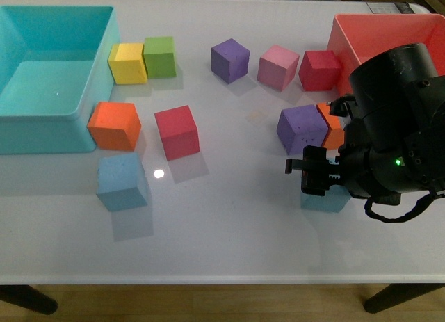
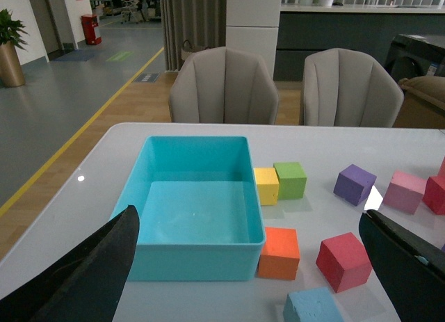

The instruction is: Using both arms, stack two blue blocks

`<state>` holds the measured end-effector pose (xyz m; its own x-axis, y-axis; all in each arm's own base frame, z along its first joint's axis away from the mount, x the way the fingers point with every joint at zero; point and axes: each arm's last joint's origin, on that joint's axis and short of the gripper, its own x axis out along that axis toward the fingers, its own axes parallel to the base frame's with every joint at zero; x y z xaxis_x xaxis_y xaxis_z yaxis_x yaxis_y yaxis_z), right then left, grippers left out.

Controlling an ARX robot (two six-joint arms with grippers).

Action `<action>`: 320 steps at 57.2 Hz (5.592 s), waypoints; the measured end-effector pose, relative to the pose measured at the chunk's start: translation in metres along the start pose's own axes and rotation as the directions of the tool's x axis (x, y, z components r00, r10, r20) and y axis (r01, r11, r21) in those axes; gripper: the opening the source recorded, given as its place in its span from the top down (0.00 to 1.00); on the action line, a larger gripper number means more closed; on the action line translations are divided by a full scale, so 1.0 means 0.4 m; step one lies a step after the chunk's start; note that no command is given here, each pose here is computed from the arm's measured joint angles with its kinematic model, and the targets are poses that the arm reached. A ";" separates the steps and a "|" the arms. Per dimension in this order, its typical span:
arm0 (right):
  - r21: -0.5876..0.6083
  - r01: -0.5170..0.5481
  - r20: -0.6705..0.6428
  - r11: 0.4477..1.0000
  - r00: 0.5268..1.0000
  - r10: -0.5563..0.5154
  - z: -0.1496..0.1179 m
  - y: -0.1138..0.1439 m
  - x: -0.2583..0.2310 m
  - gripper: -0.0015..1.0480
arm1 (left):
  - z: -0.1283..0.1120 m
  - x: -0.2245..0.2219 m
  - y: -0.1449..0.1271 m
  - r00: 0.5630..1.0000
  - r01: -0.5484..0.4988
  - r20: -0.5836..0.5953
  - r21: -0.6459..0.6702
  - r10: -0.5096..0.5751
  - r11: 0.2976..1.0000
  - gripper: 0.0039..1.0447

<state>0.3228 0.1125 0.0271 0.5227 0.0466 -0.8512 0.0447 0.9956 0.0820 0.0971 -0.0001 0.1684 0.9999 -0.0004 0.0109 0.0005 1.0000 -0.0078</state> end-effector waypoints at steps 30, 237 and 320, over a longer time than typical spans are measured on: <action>-0.044 -0.127 0.187 0.991 0.973 0.134 0.230 0.118 -0.139 0.68 | 0.000 0.000 0.000 1.000 0.000 0.000 0.000 0.000 1.000 0.08; -0.080 0.042 0.857 0.996 0.514 0.047 -0.188 -0.270 -0.562 0.98 | 0.000 0.000 0.000 1.000 0.000 0.000 0.000 0.000 1.000 0.08; -0.082 0.043 0.861 0.996 0.507 0.049 -0.272 -0.275 -0.616 0.70 | 0.000 0.000 0.000 1.000 0.000 0.000 0.000 0.000 1.000 0.08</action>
<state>0.0966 0.0003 0.1714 0.9998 0.0027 0.0189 -0.0027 1.0000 0.0025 0.0971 -0.0001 0.1683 0.9999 -0.0004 0.0105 0.0005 1.0000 -0.0078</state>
